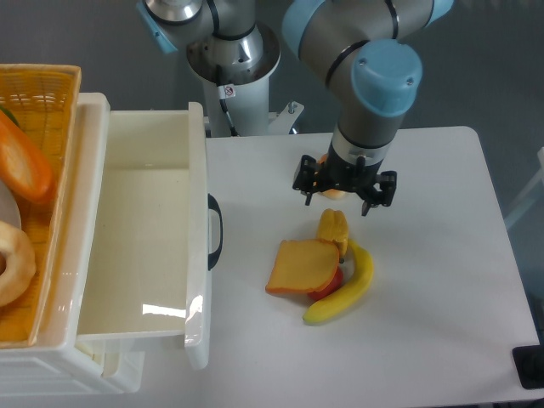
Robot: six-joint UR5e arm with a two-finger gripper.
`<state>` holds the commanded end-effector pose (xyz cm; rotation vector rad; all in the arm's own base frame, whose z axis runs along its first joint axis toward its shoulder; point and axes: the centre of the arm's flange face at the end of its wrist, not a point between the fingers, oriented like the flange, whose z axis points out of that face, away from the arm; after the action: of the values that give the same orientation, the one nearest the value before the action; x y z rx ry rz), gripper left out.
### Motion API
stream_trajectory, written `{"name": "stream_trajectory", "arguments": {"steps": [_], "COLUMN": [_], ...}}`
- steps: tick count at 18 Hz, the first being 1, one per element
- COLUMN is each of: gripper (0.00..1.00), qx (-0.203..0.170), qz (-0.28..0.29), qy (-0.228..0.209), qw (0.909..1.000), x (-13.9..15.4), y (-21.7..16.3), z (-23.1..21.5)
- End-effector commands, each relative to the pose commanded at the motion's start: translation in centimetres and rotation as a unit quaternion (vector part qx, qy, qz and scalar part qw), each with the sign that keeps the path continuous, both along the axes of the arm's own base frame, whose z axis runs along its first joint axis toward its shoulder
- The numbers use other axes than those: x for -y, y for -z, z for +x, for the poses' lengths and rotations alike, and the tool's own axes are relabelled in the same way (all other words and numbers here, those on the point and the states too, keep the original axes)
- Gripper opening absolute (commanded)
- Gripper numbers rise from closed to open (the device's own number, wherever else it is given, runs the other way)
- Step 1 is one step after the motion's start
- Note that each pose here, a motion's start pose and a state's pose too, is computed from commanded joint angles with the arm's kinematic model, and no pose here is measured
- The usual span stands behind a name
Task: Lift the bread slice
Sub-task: 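Move the open gripper down toward the bread slice beside the banana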
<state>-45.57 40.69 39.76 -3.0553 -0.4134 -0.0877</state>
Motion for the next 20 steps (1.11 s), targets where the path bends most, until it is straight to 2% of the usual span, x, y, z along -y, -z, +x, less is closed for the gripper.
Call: {"name": "stream_trajectory", "arguments": {"steps": [5,12,17,20], "gripper": [1.0,1.0,1.0,1.0], "qx": [0.006,0.03,0.051,0.04], "qz": [-0.002,-0.011,-0.022,-0.017], "qy": [0.021,0.001,0.012,0.018], "qw": [0.9998,0.9995,0.9984,0.9989], "x": [-0.1,1.4,0.2,-1.2], "y": [1.3,3.5,6.2,8.4], "z": [-0.5,-0.3,0.2,-0.6]}}
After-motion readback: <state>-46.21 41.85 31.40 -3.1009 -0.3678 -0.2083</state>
